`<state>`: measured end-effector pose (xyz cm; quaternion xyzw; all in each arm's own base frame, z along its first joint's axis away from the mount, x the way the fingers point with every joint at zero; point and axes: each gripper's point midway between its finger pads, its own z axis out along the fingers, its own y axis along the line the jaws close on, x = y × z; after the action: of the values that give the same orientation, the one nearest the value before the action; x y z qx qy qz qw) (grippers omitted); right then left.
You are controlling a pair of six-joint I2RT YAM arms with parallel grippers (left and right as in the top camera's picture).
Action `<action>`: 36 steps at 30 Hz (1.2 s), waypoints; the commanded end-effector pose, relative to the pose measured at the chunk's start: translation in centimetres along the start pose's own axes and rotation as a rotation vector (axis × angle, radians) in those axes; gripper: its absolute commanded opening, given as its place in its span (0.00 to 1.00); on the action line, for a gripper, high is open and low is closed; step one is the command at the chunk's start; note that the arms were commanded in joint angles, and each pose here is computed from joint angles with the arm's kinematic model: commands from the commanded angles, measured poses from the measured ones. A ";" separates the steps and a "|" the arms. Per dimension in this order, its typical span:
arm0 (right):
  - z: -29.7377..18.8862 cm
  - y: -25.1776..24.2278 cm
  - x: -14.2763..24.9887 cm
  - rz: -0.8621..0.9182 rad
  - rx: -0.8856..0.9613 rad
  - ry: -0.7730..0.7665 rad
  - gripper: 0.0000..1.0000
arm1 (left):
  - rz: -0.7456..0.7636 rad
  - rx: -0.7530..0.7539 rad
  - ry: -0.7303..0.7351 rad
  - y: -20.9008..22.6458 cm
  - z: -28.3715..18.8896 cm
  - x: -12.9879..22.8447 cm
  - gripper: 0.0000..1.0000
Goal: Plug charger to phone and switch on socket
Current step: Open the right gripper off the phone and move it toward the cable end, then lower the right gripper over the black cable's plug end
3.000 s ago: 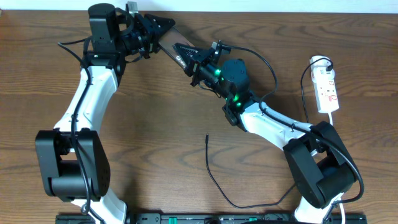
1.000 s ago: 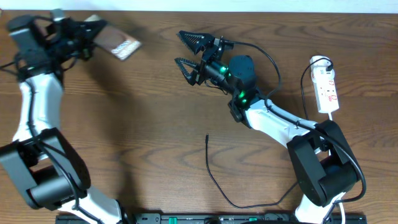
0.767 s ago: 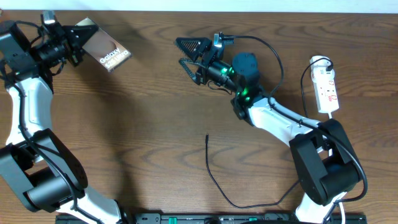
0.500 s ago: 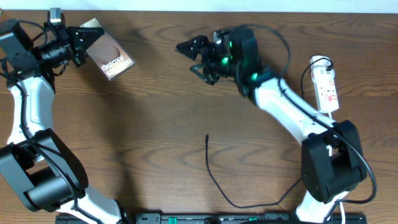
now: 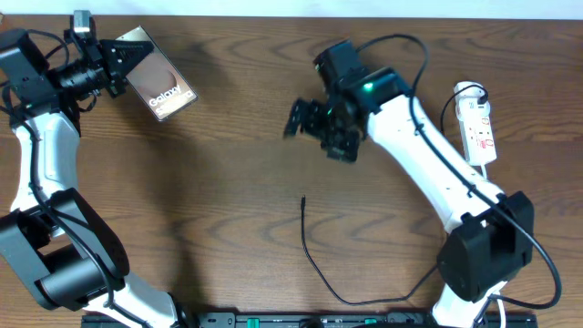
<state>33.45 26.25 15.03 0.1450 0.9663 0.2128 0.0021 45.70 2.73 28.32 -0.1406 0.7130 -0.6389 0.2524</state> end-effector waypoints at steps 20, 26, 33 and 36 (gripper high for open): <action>9.2 -7.9 8.4 -0.063 0.327 0.082 0.99 | 0.069 0.028 0.058 -0.9 1.2 1.1 0.07; 11.2 -7.9 7.9 -0.075 0.269 0.051 0.88 | 0.079 0.029 0.058 -0.9 1.2 1.1 0.08; 11.6 -7.6 7.6 -0.105 0.251 0.034 0.88 | 0.079 0.028 0.057 -0.9 1.2 1.1 0.07; 11.6 -7.7 7.6 -0.125 0.263 0.022 0.86 | 0.079 0.028 0.058 -0.9 1.2 1.1 0.07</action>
<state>24.96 26.87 2.35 0.0962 0.9897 0.1035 -0.0234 45.72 1.23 28.35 -0.1086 0.7181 -0.6369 0.2585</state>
